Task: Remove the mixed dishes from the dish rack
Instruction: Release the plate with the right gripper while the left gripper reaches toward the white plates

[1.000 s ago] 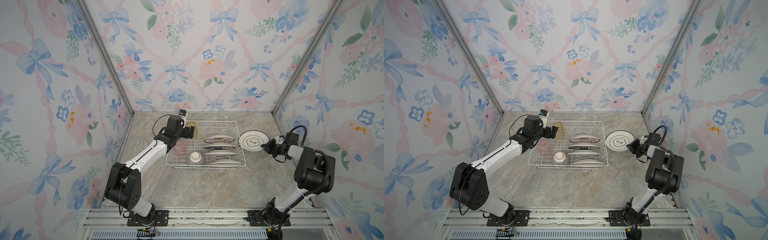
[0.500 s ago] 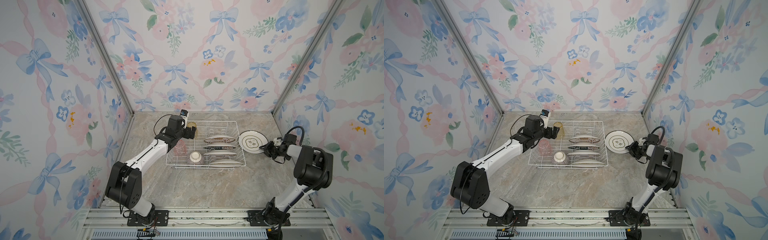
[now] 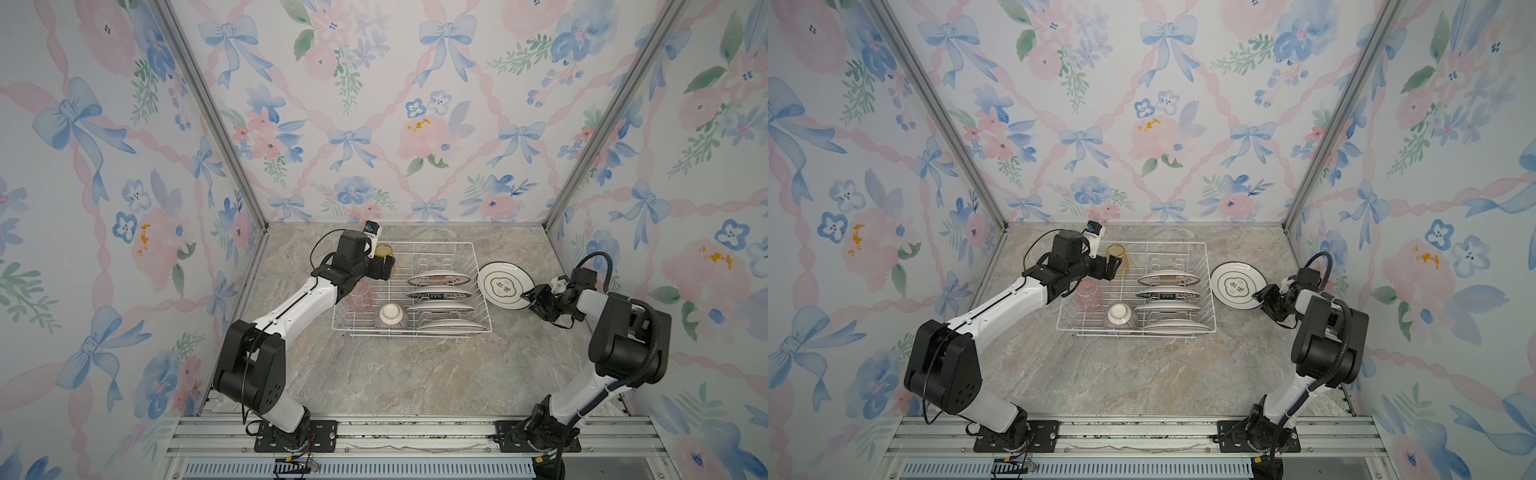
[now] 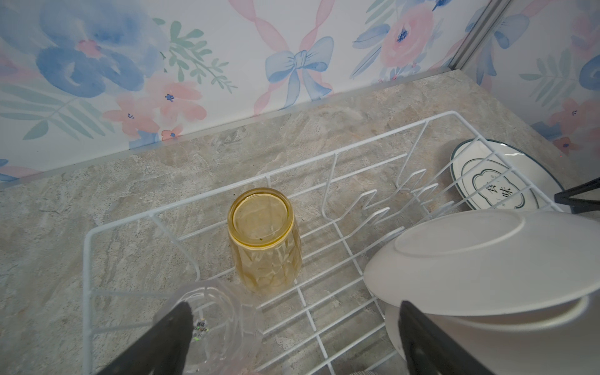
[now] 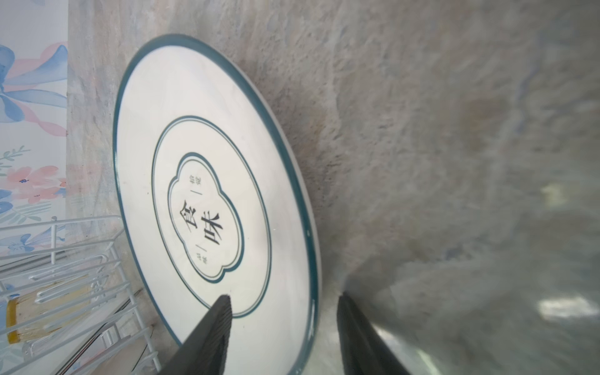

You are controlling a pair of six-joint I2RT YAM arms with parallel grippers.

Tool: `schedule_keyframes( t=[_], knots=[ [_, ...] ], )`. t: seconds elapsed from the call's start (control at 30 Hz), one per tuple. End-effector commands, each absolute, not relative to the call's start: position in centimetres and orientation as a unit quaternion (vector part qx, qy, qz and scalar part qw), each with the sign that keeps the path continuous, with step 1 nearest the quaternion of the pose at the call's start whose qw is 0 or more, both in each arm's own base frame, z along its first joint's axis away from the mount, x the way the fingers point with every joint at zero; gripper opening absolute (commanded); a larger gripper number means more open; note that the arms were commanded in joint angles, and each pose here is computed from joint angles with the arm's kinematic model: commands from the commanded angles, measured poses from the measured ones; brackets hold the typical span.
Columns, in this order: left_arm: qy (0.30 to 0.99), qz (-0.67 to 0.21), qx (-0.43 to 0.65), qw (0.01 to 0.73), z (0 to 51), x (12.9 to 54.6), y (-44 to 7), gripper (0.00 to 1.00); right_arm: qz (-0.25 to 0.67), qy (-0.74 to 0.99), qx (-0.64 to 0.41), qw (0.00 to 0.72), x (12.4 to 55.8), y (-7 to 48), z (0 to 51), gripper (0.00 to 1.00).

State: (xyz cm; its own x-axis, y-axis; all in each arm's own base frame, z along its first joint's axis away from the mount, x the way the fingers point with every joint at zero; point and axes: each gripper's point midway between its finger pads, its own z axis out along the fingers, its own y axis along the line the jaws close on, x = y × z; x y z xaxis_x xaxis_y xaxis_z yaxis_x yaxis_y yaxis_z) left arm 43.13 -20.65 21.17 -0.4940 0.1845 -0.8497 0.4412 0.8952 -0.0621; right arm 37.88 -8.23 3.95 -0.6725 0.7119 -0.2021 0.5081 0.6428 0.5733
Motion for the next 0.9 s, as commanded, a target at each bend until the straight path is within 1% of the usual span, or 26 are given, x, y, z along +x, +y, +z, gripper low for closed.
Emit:
schedule_keyframes(
  t=[0.0, 0.1, 0.23, 0.37, 0.47, 0.6, 0.77, 0.87],
  knots=[
    [0.843, -0.137, 0.238, 0.462, 21.3, 42.8, -22.5, 0.98, 0.213, 0.887, 0.355, 0.206, 35.6, -9.1, 4.9, 0.57],
    [0.827, -0.127, 0.289, 0.466, 21.6, 42.0, -24.1, 0.98, 0.201, 0.883, 0.353, 0.237, 34.9, -9.5, 7.4, 0.58],
    [0.798, -0.076, 0.364, 0.474, 21.6, 40.6, -26.2, 0.97, 0.191, 0.878, 0.333, 0.287, 34.4, -9.2, 12.0, 0.58],
    [0.777, -0.044, 0.412, 0.474, 21.2, 39.8, -27.8, 0.91, 0.190, 0.873, 0.298, 0.337, 34.6, -7.6, 16.6, 0.58],
    [0.761, -0.029, 0.438, 0.478, 21.4, 39.4, -29.1, 0.89, 0.189, 0.873, 0.270, 0.359, 34.9, -6.0, 19.0, 0.58],
    [0.746, -0.009, 0.461, 0.481, 21.5, 39.4, -30.7, 0.86, 0.198, 0.869, 0.244, 0.381, 35.4, -4.3, 21.3, 0.58],
    [0.736, -0.026, 0.477, 0.480, 21.6, 39.4, -32.1, 0.81, 0.210, 0.864, 0.228, 0.397, 35.6, -3.1, 22.7, 0.58],
    [0.734, -0.034, 0.492, 0.467, 21.1, 39.3, -32.9, 0.76, 0.215, 0.861, 0.225, 0.402, 35.5, -2.9, 23.1, 0.58]
  ],
)
